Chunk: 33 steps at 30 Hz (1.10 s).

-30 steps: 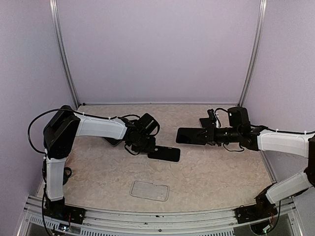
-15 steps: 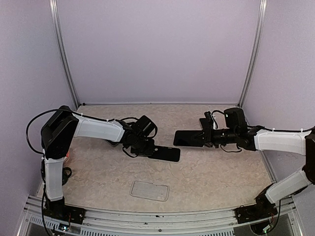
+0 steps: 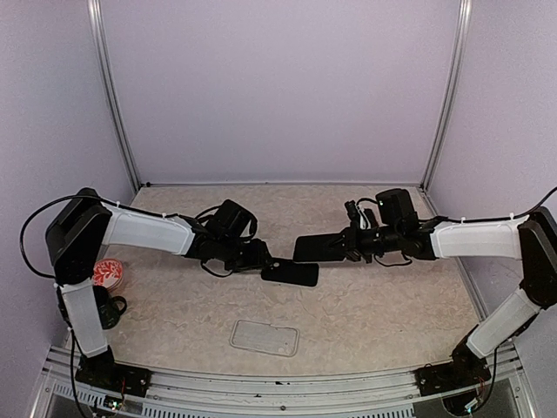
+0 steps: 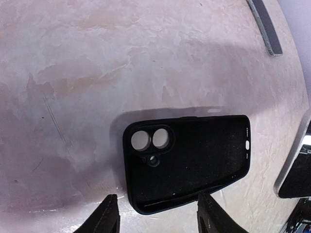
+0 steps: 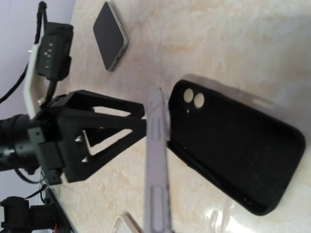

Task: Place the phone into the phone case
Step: Install the phone on the phone case.

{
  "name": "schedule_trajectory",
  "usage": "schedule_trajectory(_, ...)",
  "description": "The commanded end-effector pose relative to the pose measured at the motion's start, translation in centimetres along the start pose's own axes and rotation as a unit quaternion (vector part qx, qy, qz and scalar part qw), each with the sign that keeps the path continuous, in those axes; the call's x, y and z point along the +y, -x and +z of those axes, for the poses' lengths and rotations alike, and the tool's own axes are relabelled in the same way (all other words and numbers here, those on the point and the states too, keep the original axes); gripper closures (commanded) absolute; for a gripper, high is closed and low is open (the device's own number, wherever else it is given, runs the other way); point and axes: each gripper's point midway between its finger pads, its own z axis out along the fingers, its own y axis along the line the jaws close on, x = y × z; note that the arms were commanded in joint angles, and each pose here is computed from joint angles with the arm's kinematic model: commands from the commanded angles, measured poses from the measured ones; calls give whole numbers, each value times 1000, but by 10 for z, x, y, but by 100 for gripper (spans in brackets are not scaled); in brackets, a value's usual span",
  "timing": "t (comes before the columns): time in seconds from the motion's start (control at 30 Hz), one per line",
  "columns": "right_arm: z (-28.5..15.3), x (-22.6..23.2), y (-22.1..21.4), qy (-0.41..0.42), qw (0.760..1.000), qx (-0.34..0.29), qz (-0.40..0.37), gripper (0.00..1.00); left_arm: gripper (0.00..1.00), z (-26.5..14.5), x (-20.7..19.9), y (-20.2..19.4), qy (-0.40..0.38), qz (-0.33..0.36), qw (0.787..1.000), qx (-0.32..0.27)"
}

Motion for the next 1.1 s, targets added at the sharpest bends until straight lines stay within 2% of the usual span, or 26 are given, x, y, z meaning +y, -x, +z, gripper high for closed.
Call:
schedule_trajectory(0.0, 11, 23, 7, 30, 1000, 1, -4, 100, 42, -13, -19, 11, -83, -18, 996, -20)
schedule_trajectory(0.17, 25, 25, 4, 30, 999, 11, 0, 100, 29, -22, -18, 12, -136, -44, 989, -24)
schedule_trajectory(0.43, 43, 22, 0, 40, 999, 29, 13, 100, 1, -35, -16, 13, -209, -76, 974, -38)
schedule_trajectory(0.77, 59, 28, 6, 60, 997, 47, 22, 100, 1, -45, -21, 12, -273, -87, 957, -42)
schedule_trajectory(1.07, 71, 27, 3, 77, 994, 64, 40, 100, 1, -36, -19, 7, -278, -88, 956, -32)
